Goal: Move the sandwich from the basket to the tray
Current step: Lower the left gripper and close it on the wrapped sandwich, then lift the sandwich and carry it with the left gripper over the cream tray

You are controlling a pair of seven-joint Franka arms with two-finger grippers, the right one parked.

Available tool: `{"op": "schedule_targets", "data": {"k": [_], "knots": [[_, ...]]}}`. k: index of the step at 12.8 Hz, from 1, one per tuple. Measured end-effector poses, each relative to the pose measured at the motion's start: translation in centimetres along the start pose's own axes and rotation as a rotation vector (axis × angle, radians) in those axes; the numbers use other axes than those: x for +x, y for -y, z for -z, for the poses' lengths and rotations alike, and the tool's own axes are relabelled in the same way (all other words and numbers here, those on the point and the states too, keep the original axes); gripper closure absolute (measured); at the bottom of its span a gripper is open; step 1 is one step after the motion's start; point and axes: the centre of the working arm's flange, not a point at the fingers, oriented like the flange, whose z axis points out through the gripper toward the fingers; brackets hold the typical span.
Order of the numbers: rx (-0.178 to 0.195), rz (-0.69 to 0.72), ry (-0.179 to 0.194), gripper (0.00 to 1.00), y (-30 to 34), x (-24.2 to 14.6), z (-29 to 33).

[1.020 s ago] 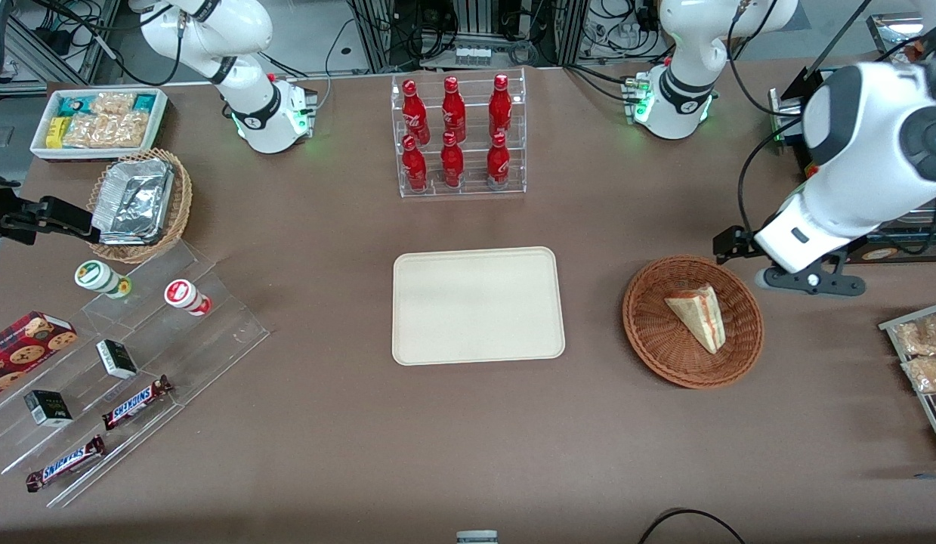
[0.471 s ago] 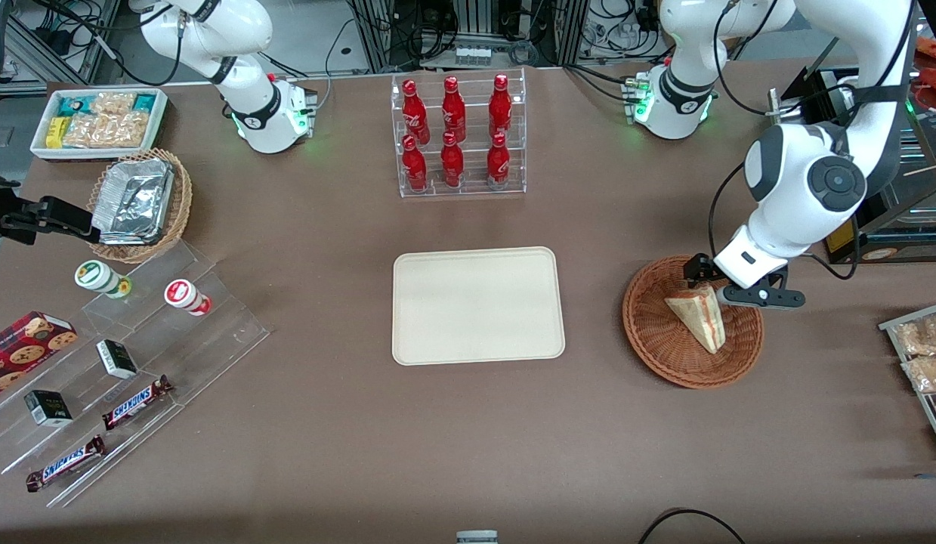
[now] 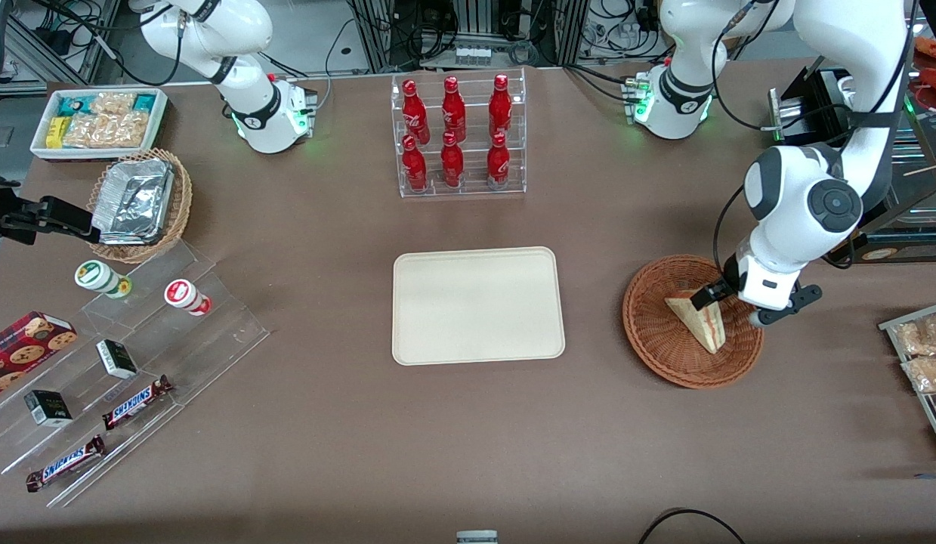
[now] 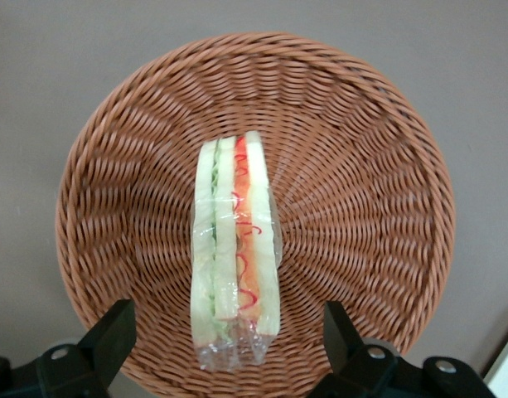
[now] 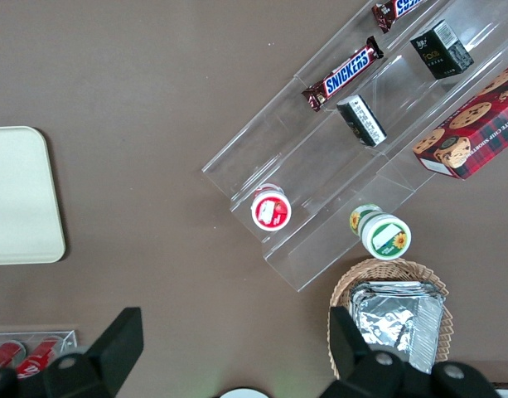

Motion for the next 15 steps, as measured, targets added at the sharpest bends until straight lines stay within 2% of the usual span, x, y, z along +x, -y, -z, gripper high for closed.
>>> {"op": "schedule_targets", "data": {"k": [2,10,12,13,15], "knots": [[-0.001,0.082,0.002,0.0,-0.2,-0.1,-0.5],[0.035,0.101,0.062,0.0,0.0,-0.5,-5.0],[0.036,0.102,0.064,0.05,0.0,-0.4,-5.5],[0.035,0.102,0.064,0.13,0.0,-0.4,-5.5],[0.033,0.102,0.061,0.36,-0.1,-0.3,-5.4]]}}
